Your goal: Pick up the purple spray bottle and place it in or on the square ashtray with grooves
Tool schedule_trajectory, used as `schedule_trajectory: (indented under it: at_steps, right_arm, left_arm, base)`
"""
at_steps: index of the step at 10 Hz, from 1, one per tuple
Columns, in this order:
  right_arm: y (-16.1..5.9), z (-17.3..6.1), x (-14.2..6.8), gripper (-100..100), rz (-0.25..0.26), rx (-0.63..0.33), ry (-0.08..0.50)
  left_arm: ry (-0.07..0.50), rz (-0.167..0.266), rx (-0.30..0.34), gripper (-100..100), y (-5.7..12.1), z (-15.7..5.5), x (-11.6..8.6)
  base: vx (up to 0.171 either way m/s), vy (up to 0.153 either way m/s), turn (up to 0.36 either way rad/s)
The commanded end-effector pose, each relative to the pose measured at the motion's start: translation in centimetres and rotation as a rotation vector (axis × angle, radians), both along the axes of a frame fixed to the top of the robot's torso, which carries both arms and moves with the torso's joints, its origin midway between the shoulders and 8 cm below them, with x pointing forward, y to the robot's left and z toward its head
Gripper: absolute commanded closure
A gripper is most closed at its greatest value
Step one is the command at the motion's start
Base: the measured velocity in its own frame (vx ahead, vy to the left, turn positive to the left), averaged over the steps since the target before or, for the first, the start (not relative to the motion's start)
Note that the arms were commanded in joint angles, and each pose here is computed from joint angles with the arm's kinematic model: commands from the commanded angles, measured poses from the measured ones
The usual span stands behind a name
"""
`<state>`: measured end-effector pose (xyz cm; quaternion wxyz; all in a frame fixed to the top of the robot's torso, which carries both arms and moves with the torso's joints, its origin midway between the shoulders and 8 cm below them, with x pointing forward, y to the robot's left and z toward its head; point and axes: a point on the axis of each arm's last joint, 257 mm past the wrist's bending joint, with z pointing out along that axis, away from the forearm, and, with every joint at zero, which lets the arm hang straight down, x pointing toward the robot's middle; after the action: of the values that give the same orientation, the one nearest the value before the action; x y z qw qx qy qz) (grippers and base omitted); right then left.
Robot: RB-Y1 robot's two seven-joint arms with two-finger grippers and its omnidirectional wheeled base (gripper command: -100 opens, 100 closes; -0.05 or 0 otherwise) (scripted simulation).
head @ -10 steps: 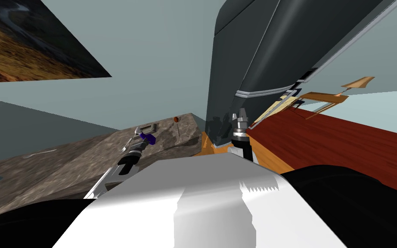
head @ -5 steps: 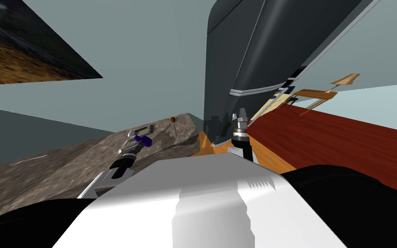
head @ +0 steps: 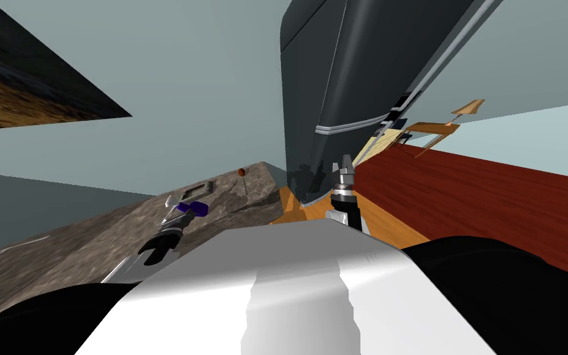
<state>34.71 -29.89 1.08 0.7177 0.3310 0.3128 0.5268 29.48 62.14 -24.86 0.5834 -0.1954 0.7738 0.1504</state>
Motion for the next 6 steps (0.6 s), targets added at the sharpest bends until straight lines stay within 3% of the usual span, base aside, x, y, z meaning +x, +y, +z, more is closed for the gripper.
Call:
schedule_trajectory:
  at_steps: [1, 2, 6]
  right_arm:
    - [0.0, 0.0, 0.0, 0, 0.000, 0.000, 0.000]
    - [0.0, 0.0, 0.0, 0, 0.000, 0.000, 0.000]
    - [0.0, 0.0, 0.0, 0, 0.000, 0.000, 0.000]
  left_arm:
    - [0.022, 0.029, -0.001, 100, 1.3, -0.6, -0.7]
    - [0.055, 0.093, 0.004, 100, 3.8, -0.6, -2.7]
    - [0.107, 0.206, 0.015, 100, 7.9, -0.3, -6.3]
  base:
    - [-0.043, -0.035, -0.018]
    - [-0.055, -0.026, -0.166]
    - [-0.076, -0.011, -0.116]
